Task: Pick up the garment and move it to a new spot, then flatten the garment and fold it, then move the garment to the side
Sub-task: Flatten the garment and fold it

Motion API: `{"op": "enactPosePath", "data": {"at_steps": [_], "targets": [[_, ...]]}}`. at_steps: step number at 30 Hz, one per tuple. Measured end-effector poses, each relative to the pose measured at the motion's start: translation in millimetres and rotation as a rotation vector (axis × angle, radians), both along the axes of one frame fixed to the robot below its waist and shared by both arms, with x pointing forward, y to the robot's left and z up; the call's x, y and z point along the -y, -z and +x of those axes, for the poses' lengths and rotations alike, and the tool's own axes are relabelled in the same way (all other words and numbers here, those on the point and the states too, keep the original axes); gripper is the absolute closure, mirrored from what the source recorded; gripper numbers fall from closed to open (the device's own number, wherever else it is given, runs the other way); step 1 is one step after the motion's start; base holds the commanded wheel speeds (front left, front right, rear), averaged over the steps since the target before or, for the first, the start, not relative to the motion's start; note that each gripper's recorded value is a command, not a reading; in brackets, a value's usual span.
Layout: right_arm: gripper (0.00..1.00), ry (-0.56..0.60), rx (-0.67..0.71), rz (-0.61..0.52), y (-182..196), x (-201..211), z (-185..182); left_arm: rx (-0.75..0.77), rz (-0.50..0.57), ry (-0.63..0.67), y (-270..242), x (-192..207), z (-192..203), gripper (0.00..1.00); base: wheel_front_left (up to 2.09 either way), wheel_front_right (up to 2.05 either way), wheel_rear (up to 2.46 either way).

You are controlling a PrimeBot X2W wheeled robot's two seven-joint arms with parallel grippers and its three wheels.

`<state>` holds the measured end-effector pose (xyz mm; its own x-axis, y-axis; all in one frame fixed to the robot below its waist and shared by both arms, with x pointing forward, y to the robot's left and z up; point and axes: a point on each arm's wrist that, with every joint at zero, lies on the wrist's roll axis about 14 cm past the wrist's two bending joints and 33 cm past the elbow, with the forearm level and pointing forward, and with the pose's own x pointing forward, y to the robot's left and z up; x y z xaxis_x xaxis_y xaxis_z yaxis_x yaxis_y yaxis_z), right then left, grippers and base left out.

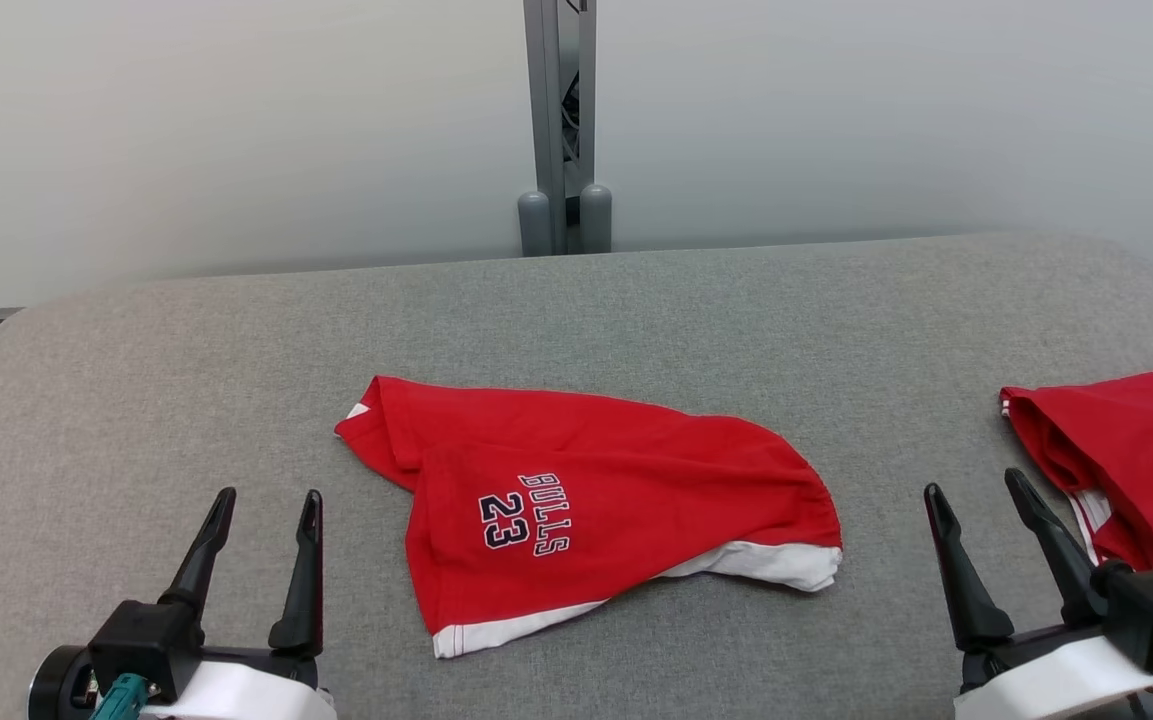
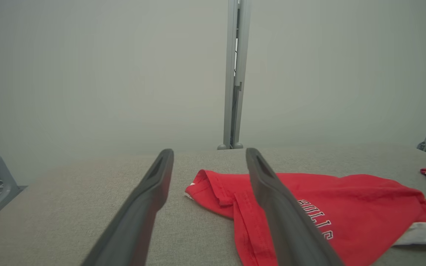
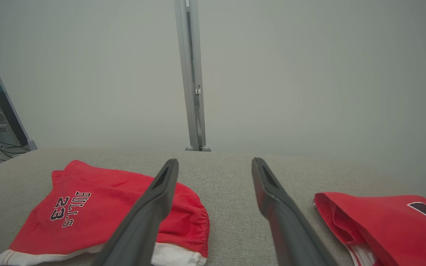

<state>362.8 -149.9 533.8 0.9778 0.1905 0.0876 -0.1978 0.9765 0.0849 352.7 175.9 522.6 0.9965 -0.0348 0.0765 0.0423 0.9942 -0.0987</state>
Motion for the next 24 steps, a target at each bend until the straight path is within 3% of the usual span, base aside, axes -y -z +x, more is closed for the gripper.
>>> {"op": "enactPosePath", "data": {"at_steps": [17,24], "targets": [[0.00,0.003,-0.047,0.006,8,-4,-9,-0.023,0.007,-0.007,3,-2,-5,0.00,0.00,0.00,0.00],[0.00,-0.020,-0.065,0.005,12,-10,-7,-0.114,-0.010,0.106,19,27,-4,0.00,0.00,0.00,0.00]]}}
